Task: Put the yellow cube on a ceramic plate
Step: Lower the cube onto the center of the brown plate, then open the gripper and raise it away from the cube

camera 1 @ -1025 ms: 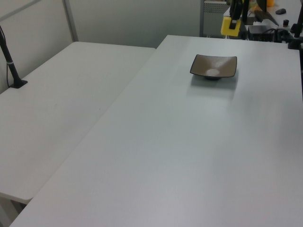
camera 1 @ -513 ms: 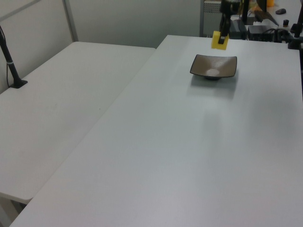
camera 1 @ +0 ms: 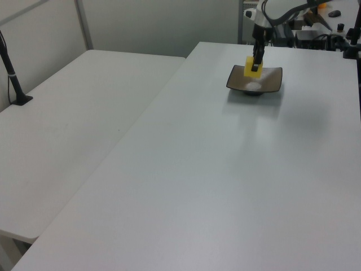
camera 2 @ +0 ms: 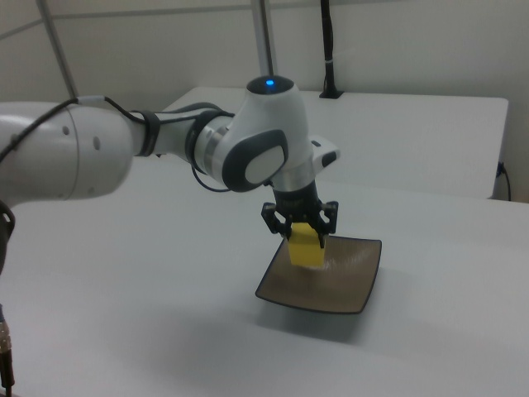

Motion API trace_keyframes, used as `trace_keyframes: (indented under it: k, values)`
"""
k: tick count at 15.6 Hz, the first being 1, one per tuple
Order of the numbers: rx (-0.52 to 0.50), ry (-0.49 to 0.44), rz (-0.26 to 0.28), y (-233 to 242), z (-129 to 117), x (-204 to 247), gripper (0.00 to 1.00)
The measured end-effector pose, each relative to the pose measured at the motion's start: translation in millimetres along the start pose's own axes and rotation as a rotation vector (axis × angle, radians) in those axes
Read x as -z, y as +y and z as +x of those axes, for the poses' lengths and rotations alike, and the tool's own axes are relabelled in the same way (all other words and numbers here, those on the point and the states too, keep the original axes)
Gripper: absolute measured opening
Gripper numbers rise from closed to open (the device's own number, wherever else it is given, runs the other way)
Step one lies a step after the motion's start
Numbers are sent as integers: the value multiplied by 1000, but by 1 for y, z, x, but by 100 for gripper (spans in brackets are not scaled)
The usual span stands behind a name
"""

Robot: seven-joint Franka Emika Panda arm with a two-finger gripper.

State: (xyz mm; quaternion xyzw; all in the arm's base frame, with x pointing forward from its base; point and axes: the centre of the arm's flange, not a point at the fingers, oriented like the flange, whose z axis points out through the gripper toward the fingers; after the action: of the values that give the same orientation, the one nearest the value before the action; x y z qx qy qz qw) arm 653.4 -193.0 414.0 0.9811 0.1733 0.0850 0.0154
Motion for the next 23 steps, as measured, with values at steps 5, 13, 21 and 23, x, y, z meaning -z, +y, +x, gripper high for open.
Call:
trace_keyframes:
  k: [5,13,21,23]
  values:
    - [-10,-2,-8,8,-2,-28,59]
    - [-17,-12,-14,13,-5,-51,58]
    - [-20,41,-59,17,2,-5,100]
    - [-37,47,-53,2,7,37,100]
